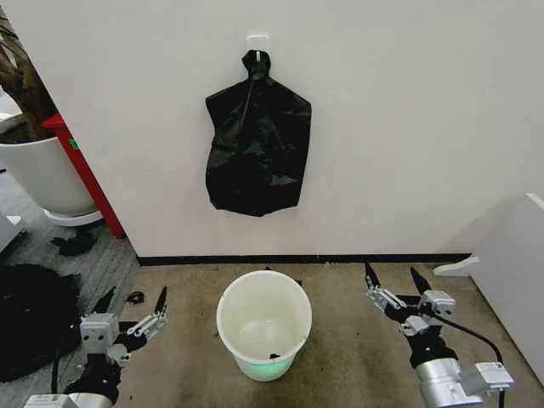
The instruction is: Place the garbage bag over the trash bin.
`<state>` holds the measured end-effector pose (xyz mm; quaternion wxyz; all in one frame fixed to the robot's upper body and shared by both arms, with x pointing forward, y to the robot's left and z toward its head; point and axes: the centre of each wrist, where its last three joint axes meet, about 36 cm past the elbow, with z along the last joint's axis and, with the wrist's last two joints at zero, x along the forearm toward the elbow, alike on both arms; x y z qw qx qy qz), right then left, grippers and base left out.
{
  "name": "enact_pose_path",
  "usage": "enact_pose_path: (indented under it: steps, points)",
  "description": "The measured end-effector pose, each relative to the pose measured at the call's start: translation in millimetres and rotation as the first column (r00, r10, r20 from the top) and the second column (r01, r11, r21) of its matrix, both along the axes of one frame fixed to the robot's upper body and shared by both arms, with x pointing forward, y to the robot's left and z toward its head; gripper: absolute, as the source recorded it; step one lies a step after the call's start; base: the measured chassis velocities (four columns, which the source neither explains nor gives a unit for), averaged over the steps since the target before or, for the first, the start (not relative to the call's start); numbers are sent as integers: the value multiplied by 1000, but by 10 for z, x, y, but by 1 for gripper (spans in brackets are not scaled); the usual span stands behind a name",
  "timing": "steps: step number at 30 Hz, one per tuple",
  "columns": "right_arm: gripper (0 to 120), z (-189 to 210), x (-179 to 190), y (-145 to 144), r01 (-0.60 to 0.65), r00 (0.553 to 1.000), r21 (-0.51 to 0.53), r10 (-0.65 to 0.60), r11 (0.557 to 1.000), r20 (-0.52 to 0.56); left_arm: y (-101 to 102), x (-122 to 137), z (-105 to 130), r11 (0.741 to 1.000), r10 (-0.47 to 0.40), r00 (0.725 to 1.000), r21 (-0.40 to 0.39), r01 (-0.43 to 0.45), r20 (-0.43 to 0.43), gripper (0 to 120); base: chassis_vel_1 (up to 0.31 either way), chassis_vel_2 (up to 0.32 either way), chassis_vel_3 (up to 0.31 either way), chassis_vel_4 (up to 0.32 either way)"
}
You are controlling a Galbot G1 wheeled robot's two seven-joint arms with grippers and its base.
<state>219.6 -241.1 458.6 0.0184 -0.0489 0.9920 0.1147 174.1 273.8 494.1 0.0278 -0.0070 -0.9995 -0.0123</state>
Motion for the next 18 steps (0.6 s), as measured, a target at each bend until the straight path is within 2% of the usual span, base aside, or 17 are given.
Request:
enact_pose_path:
  steps: [4,18]
  points:
    - [100,-20,-2,4,-5,1000,3,5,1000,2,-4,21,6,996,-77,992,-41,81,96,100,0,0,0,0]
    - [100,-75,-9,-3,-4,1000,-2,4,1000,3,0,25,7,995,-85,990,-45,90,111,100,0,0,0,0]
